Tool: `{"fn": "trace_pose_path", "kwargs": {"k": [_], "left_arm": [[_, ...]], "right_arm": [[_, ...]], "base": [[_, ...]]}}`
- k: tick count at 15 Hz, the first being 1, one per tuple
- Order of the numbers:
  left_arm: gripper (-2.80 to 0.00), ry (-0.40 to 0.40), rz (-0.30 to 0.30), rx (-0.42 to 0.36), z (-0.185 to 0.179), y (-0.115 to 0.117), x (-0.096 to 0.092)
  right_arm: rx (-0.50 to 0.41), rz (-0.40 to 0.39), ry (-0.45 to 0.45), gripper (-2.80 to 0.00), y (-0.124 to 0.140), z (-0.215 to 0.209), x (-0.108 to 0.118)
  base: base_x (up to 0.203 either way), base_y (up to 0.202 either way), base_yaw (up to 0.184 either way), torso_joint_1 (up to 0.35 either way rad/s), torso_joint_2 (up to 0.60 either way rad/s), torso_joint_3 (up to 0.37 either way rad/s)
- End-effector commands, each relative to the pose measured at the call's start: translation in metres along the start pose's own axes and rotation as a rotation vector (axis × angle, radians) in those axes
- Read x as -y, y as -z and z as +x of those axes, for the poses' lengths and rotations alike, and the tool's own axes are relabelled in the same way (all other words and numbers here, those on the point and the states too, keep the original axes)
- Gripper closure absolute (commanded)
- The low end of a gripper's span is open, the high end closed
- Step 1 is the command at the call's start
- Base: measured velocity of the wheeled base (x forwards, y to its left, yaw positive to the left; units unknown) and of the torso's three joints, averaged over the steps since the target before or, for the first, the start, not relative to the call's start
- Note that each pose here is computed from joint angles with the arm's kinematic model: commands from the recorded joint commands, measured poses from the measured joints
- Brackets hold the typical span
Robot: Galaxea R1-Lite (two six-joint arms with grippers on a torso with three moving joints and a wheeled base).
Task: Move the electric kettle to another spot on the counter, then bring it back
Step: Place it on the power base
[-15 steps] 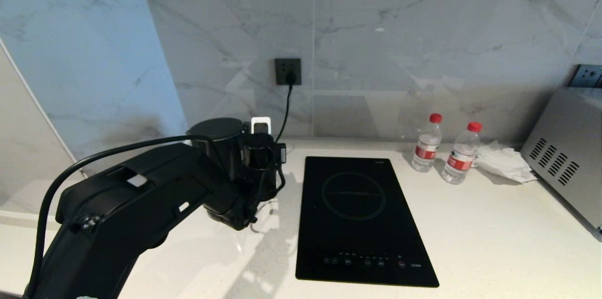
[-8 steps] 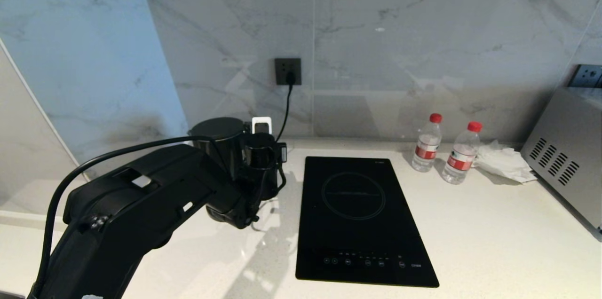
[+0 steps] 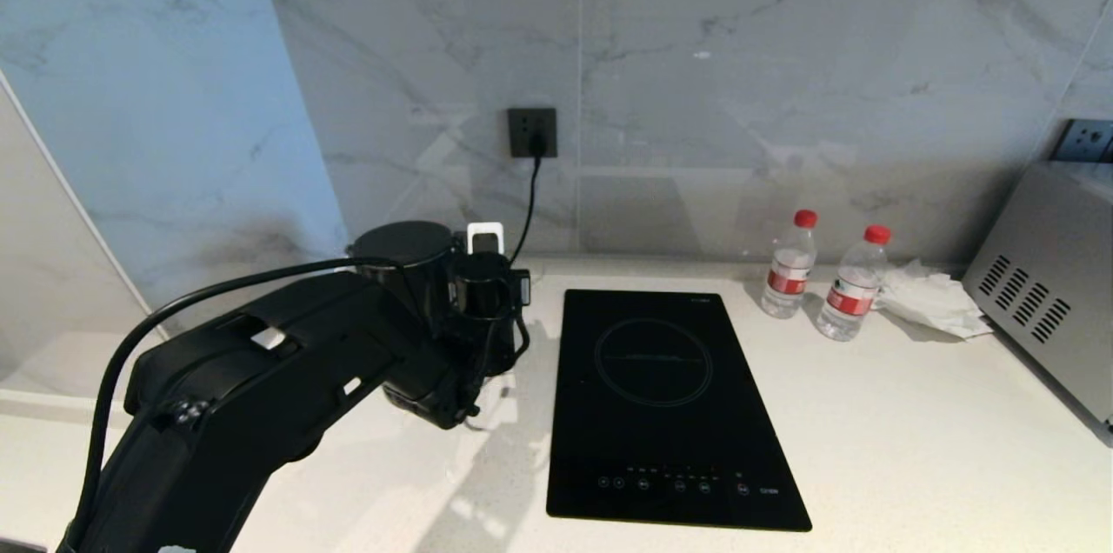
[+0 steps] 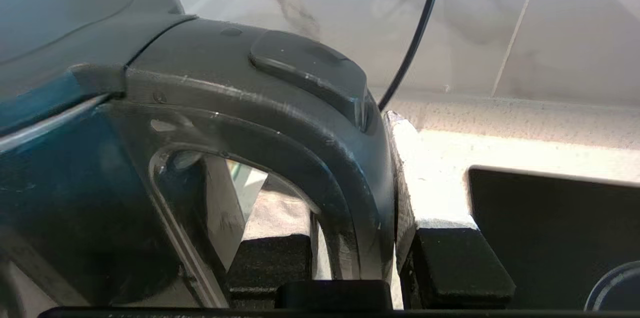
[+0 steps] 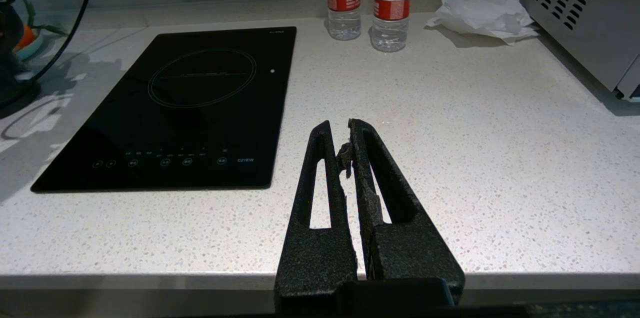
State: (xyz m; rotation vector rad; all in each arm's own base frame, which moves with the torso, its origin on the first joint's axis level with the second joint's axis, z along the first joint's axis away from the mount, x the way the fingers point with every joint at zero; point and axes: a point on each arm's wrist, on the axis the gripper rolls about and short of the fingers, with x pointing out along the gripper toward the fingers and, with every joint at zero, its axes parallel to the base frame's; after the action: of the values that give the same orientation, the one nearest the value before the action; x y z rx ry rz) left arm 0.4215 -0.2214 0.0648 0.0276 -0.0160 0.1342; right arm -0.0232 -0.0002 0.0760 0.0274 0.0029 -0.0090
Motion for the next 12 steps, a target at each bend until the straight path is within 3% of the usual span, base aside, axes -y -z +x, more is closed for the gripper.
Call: {"fn": "trace_pose_path", "kwargs": {"k": [1,6,7,12], "left_arm": [[0.00,-0.004,0.008,-0.010,-0.0038,0.0036,-0.0028],[0.00,-0.004,0.010,-0.012,-0.0060,0.0049,-0.0008],[-2.80,-0.007,0.008,-0.009,-0.0061,0.0040,-0.0008],[-2.80,-0.002,0.010,-0.012,-0.0119,0.0062,-0.0027]], "right_arm": [[-0.002,0.000,0.000,0.00,0.0000,0.0001,0.0000],[-0.002,0.000,-0.001,0.00,0.0000,0.0001,0.0000],[-0.002,0.000,-0.001,0.00,0.0000,0.0001,0.0000],[-0.002,0.000,0.000,0.00,0.0000,0.0001,0.0000]], "base": [[0.000,0.000,0.000,0.000,0.00,0.000],[0.000,0.000,0.000,0.000,0.00,0.000],[0.000,0.000,0.000,0.000,0.00,0.000],[0.000,0.000,0.000,0.000,0.00,0.000]]}}
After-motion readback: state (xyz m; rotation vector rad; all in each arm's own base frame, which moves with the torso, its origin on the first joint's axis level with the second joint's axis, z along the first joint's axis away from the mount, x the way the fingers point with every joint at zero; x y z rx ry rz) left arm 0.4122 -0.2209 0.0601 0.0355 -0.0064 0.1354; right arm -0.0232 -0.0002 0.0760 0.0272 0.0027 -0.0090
